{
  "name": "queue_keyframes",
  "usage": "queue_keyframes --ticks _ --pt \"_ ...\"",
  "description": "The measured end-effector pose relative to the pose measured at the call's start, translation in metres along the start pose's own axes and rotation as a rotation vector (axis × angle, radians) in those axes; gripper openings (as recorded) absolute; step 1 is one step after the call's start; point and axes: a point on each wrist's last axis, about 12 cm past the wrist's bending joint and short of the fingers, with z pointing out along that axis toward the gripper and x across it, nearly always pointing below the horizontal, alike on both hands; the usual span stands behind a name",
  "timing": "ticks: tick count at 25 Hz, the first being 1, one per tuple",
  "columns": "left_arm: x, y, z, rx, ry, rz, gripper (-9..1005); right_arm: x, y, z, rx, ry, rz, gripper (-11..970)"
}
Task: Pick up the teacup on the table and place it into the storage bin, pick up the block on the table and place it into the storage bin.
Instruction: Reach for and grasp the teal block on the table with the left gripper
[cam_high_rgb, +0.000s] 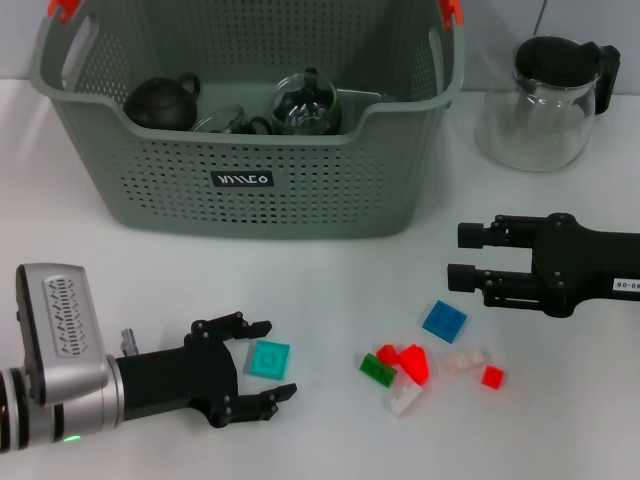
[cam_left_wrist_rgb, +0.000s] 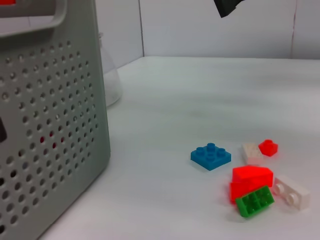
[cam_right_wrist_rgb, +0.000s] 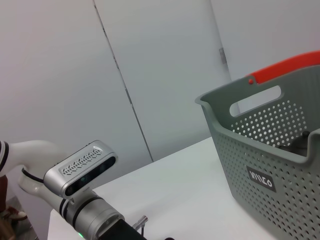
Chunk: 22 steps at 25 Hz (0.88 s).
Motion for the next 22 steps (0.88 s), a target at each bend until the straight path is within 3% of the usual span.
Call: queue_keyframes --ticks 22 --pt "0.0046 -0.0043 -0.0052 0.007 0.010 -0.016 772 0.0012 0.0000 0.0000 -0.002 -0.002 0.008 675"
